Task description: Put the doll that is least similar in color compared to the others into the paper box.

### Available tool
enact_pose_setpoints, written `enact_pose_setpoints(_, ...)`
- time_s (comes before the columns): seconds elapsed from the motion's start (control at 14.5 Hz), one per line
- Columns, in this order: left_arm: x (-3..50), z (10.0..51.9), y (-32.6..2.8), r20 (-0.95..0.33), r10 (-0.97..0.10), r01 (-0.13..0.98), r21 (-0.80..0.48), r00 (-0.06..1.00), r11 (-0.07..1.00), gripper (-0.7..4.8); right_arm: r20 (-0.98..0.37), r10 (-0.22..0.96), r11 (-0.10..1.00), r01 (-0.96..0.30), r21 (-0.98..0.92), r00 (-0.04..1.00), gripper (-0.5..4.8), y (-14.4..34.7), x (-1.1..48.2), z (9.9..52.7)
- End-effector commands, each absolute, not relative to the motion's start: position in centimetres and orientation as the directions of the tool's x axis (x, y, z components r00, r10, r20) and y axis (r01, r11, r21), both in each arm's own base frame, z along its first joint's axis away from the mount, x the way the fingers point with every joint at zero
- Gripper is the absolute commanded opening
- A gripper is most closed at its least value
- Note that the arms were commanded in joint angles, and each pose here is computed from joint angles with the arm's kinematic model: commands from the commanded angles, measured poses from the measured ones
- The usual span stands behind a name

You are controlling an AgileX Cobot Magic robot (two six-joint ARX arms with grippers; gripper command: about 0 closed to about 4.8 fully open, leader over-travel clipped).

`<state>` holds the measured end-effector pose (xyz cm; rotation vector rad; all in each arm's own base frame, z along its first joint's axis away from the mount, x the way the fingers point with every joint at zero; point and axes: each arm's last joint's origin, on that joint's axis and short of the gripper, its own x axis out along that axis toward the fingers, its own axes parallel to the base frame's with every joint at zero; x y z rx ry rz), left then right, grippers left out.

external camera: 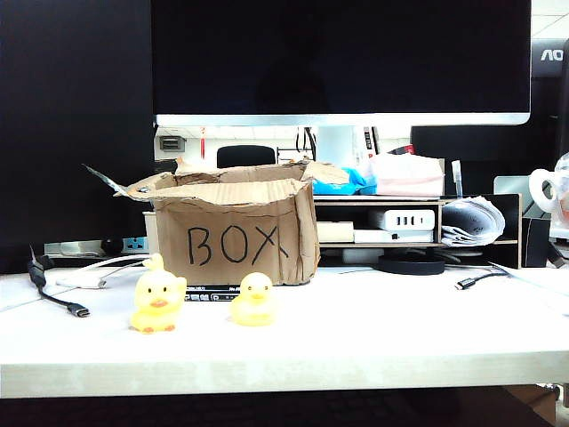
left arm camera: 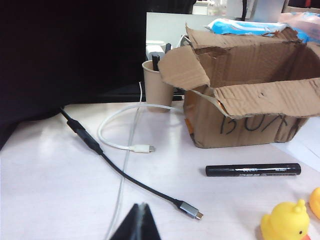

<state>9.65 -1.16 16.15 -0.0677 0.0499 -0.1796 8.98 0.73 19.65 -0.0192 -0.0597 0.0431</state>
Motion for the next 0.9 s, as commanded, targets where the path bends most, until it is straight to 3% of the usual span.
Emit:
enact_pose_setpoints(0.07,9.6,16.2,-1.2,-0.037,-0.182,0.179,-0.070,0.983,0.981,-0.05,0.065,-0.050,0.999,0.049,0.011,0.997,0.00,-0.2,9.1,19.2)
enact_pose_setpoints(0.28,9.6,16.2,-1.2,-0.037,-0.182,0.179,-0.070,0.983,0.981,-0.05,0.081,-0.090,0.996,0.089,0.015,0.993,-0.01,-0.5,9.2,19.1)
enact_pose_setpoints(0.62,9.6,16.2,-1.2,-0.037,-0.182,0.179,-0.070,0.983,0.981,-0.05,0.073,0.019,1.000,-0.020,0.011,0.997,0.00,0.2,9.7,17.3)
enact_pose_setpoints(0.9,9.6,16.2,-1.2,-0.037,-0.182,0.179,-0.070,0.983,0.981,-0.05,0.073,0.038,0.999,-0.039,0.011,0.997,0.00,0.3,9.7,17.3)
